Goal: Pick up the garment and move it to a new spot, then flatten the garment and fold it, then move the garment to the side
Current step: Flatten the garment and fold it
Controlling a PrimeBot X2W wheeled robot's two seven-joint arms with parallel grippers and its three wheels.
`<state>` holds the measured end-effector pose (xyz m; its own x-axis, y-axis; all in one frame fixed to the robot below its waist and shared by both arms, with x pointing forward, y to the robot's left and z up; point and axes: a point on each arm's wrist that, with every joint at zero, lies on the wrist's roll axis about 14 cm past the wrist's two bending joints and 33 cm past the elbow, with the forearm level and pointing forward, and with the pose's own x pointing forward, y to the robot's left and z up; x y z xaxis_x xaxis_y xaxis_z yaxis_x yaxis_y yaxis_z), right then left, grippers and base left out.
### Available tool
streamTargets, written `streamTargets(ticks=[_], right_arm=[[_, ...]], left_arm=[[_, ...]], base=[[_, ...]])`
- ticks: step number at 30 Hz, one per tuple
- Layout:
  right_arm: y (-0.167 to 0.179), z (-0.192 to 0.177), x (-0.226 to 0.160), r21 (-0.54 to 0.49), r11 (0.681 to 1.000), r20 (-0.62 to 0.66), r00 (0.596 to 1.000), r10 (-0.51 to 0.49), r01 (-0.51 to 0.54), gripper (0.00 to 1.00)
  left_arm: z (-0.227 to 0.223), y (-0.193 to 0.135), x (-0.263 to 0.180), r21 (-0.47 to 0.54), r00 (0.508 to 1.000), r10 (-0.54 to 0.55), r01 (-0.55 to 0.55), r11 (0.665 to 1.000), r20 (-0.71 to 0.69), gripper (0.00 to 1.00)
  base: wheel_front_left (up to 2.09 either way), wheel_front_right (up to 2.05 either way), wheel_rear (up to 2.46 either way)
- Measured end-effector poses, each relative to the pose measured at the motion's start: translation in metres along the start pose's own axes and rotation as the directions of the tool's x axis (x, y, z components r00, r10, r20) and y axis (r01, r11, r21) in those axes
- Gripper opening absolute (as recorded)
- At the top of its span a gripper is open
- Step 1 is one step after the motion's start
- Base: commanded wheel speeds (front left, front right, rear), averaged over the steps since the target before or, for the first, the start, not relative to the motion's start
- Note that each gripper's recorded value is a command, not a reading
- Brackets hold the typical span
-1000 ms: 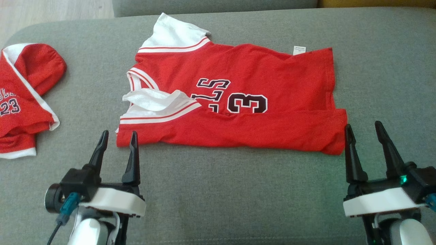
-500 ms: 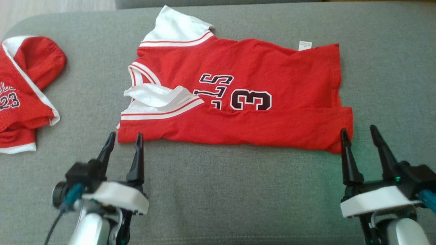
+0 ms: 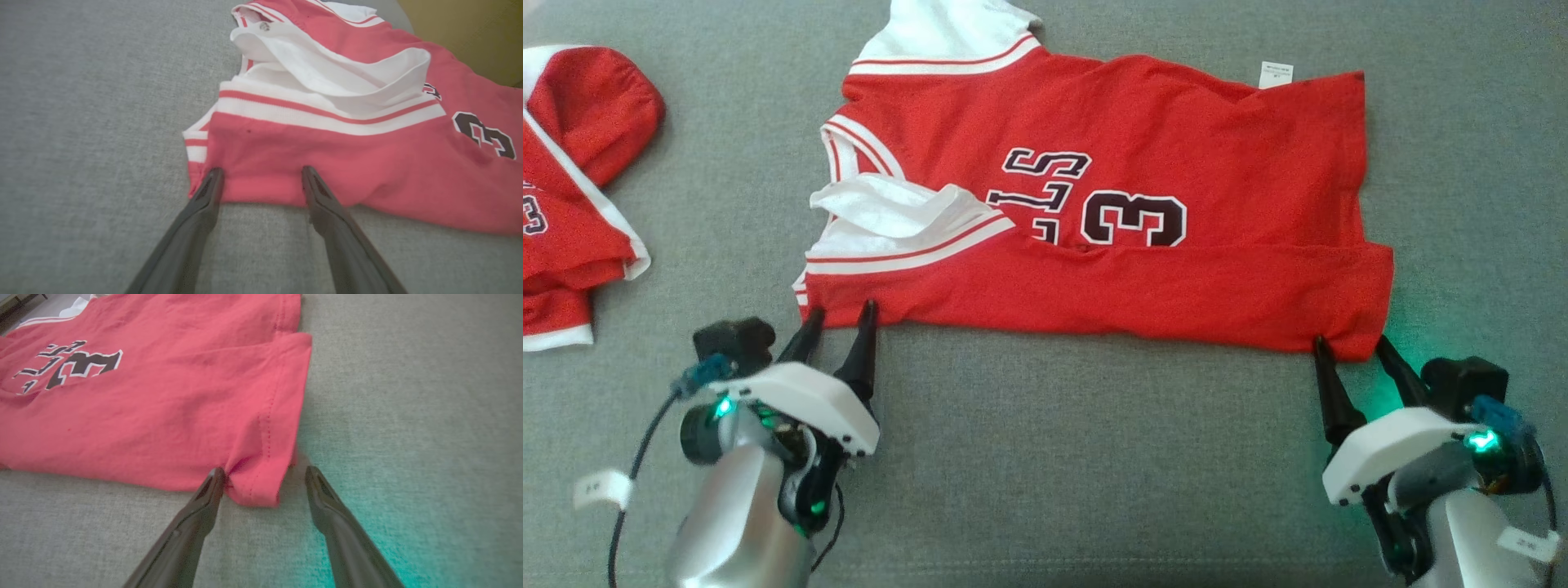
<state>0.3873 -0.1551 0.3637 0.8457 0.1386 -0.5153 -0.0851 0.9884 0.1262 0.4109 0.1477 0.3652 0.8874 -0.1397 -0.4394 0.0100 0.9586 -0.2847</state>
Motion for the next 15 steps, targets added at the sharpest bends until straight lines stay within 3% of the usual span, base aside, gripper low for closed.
streamTargets(ticks=[2, 3, 4, 5, 6, 15], right_arm=[[0.0, -0.002, 0.003, 0.02, 1.0, -0.017, 1.0, 0.002, -0.002, 1.0], [0.0, -0.004, 0.005, 0.024, 1.0, -0.032, 0.999, 0.004, -0.003, 1.0], [0.001, -0.002, 0.007, 0.032, 0.999, -0.029, 1.0, 0.007, -0.006, 1.0], [0.002, 0.0, 0.008, 0.04, 0.999, -0.026, 1.0, 0.01, -0.009, 0.75], [0.003, 0.001, 0.01, 0.043, 0.999, -0.031, 0.999, 0.014, -0.013, 0.0], [0.011, 0.006, 0.007, 0.053, 0.998, -0.018, 0.999, 0.037, -0.036, 0.0]], left_arm=[[0.0, 0.0, 0.005, -0.012, 1.0, -0.007, 0.006, 1.0, -0.014, 1.0], [-0.001, 0.0, 0.007, -0.013, 1.0, -0.007, 0.007, 1.0, -0.027, 0.91], [-0.002, 0.001, 0.008, -0.012, 1.0, -0.007, 0.007, 1.0, -0.03, 0.5], [-0.002, 0.001, 0.009, -0.012, 0.999, -0.009, 0.009, 1.0, -0.033, 0.23], [-0.002, 0.003, 0.01, -0.019, 0.999, -0.005, 0.004, 1.0, -0.035, 0.0], [0.01, 0.005, 0.003, -0.052, 0.999, -0.004, 0.006, 0.999, 0.047, 0.0]], base=[[0.0, 0.0, 0.0], [0.0, 0.0, 0.0], [0.0, 0.0, 0.0], [0.0, 0.0, 0.0], [0.0, 0.0, 0.0], [0.0, 0.0, 0.0]])
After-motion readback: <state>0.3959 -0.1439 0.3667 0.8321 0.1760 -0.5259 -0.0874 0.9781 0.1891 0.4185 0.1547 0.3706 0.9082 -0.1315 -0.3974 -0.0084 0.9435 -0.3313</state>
